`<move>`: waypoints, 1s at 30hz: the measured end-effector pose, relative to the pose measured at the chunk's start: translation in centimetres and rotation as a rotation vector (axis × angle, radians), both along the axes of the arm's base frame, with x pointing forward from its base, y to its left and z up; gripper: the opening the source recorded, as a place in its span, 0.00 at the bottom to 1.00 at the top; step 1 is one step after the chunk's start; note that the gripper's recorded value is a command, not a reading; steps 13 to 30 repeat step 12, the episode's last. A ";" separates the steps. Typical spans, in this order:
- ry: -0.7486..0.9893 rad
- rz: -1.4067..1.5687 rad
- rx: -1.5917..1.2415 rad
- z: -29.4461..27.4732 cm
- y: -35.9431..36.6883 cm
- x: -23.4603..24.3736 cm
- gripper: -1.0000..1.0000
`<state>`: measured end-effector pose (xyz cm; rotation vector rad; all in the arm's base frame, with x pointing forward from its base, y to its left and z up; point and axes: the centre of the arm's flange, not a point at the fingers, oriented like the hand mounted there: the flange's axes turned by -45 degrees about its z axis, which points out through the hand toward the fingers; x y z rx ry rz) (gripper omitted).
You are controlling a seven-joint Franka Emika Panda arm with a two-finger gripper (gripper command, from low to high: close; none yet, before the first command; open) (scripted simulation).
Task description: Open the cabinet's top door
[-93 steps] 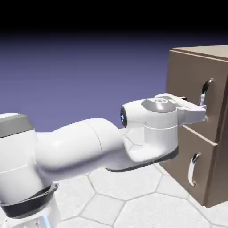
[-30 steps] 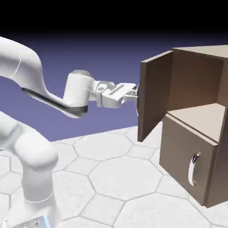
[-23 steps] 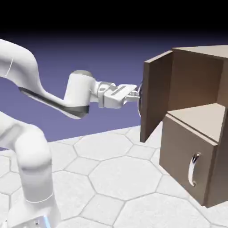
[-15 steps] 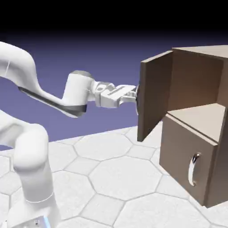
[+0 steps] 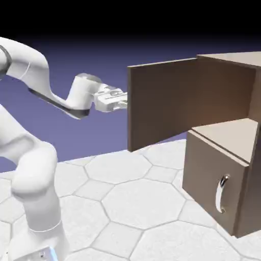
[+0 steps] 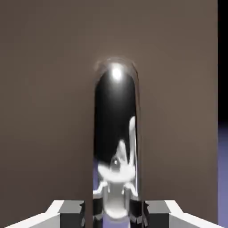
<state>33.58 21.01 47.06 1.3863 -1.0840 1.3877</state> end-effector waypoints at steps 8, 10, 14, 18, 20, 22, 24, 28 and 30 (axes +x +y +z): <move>0.000 -0.128 0.001 0.0 3.7 1.2 0.00; 0.001 -0.151 0.000 0.0 4.4 1.5 0.00; 0.001 -0.173 0.000 0.0 5.0 1.7 0.00; 0.001 -0.173 0.000 0.0 5.0 1.7 0.00; 0.001 -0.173 0.000 0.0 5.0 1.7 0.00; 0.001 -0.173 0.000 0.0 5.0 1.7 0.00; 0.001 -0.173 0.000 0.0 5.0 1.7 0.00; 0.001 -0.173 0.000 0.0 5.0 1.7 0.00; 0.001 -0.173 0.000 0.0 5.0 1.7 0.00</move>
